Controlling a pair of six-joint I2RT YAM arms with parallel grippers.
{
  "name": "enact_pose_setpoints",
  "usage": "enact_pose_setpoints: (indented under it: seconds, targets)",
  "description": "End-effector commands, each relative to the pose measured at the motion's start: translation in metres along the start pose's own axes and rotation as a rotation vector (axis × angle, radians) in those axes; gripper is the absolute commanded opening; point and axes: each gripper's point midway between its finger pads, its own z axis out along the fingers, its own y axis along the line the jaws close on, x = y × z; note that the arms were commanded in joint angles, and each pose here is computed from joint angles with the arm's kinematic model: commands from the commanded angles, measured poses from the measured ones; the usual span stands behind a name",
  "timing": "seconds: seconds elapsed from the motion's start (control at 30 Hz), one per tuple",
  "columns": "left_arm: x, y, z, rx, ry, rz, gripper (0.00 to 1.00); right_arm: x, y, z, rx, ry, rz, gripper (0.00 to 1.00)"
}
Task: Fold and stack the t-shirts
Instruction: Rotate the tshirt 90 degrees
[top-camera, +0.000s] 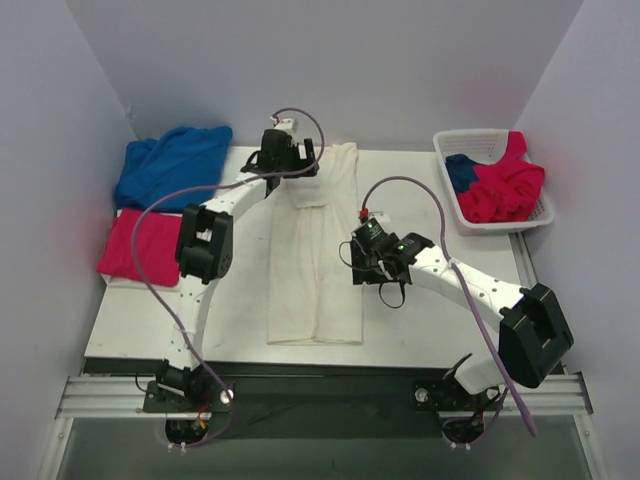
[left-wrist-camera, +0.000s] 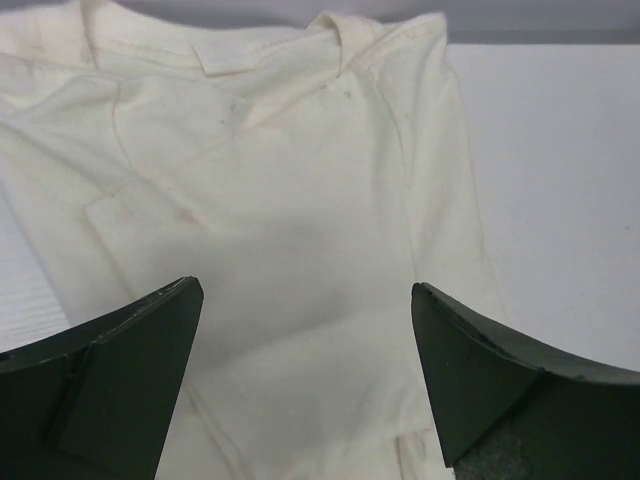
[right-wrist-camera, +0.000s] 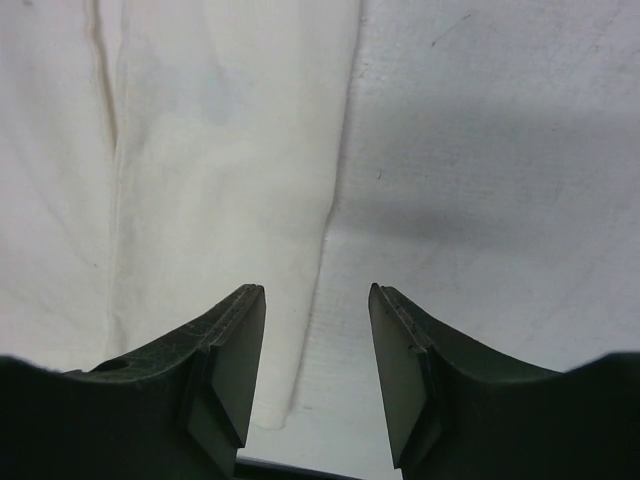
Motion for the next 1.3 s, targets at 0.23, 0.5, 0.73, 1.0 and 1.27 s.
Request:
enact_pose_setpoints:
  seconds: [0.23, 0.5, 0.73, 1.0, 1.27]
  targets:
    - [-0.021, -0.031, -0.14, 0.031, -0.095, -0.115, 0.97, 0.018, -0.027, 0.006, -0.001, -0.018, 0.12, 0.44]
    - [0.106, -0.007, -0.236, -0.313, 0.064, -0.098, 0.9, 0.052, -0.031, 0.008, -0.034, -0.01, 0.089, 0.44]
    - [0.194, 0.008, -0.322, -0.346, 0.104, -0.183, 0.84, 0.082, -0.021, 0.012, -0.054, 0.007, 0.033, 0.45]
    - [0.243, 0.022, -0.354, -0.336, 0.212, -0.206, 0.83, 0.106, -0.003, 0.022, -0.075, 0.039, 0.0, 0.45]
    - [0.291, 0.017, -0.36, -0.275, 0.344, -0.299, 0.65, 0.124, 0.005, 0.029, -0.106, 0.08, -0.012, 0.45]
